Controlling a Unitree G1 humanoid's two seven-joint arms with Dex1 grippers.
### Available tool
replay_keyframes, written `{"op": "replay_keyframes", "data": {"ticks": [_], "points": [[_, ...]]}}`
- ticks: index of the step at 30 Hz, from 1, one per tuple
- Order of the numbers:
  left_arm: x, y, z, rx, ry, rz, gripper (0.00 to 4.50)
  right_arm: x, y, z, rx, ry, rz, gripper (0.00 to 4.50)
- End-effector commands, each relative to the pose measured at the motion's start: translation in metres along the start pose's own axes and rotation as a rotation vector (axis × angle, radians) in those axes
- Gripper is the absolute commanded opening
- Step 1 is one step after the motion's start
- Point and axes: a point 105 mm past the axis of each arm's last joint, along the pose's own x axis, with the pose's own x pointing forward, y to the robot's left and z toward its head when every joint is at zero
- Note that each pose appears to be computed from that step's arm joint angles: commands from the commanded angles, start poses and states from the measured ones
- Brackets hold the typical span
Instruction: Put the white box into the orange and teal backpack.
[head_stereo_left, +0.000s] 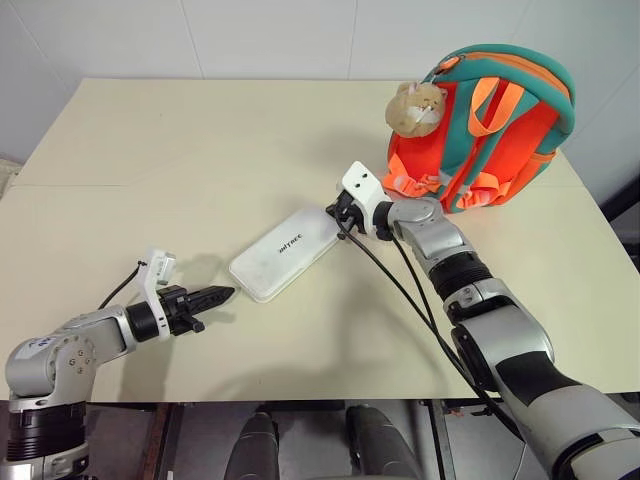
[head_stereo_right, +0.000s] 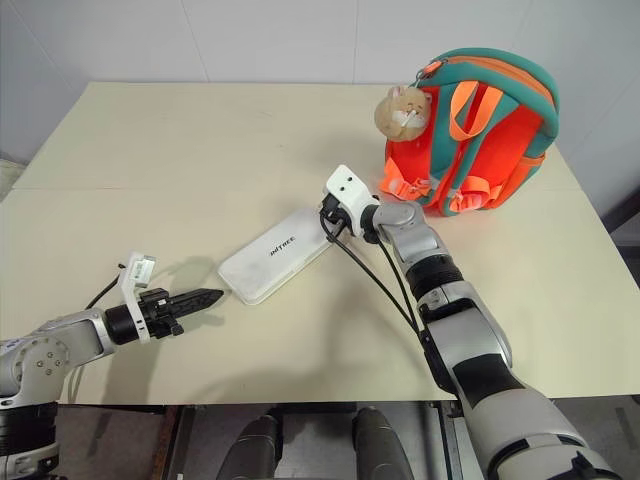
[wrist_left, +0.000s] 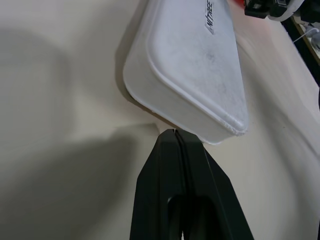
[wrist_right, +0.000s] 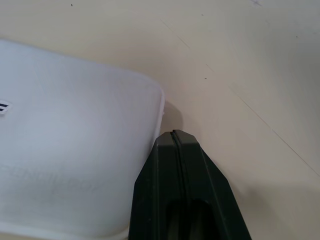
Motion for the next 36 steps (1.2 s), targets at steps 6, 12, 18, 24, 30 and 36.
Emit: {"op": "replay_keyframes", "data": {"ticks": [6, 12, 18, 24, 30, 36], "points": [[0.016, -0.013, 0.006, 0.045, -0.026, -0.081, 0.02, -0.004, 0.012, 0.011, -0.050, -0.043, 0.089, 0.00], [0.018, -0.010, 0.011, 0.082, -0.054, -0.078, 0.02, -0.015, 0.026, 0.005, -0.085, -0.028, 0.160, 0.00], [0.014, -0.003, 0.016, 0.123, -0.070, -0.067, 0.02, -0.028, 0.039, 0.000, -0.119, -0.013, 0.210, 0.00], [0.012, 0.005, 0.032, 0.171, -0.091, -0.047, 0.02, -0.048, 0.059, -0.005, -0.131, 0.001, 0.309, 0.00], [0.014, 0.004, 0.032, 0.180, -0.084, -0.058, 0.02, -0.050, 0.045, 0.001, -0.126, -0.011, 0.226, 0.00], [0.009, 0.001, 0.022, 0.156, -0.044, -0.074, 0.02, -0.054, 0.008, 0.016, -0.090, -0.061, 0.074, 0.00]]}}
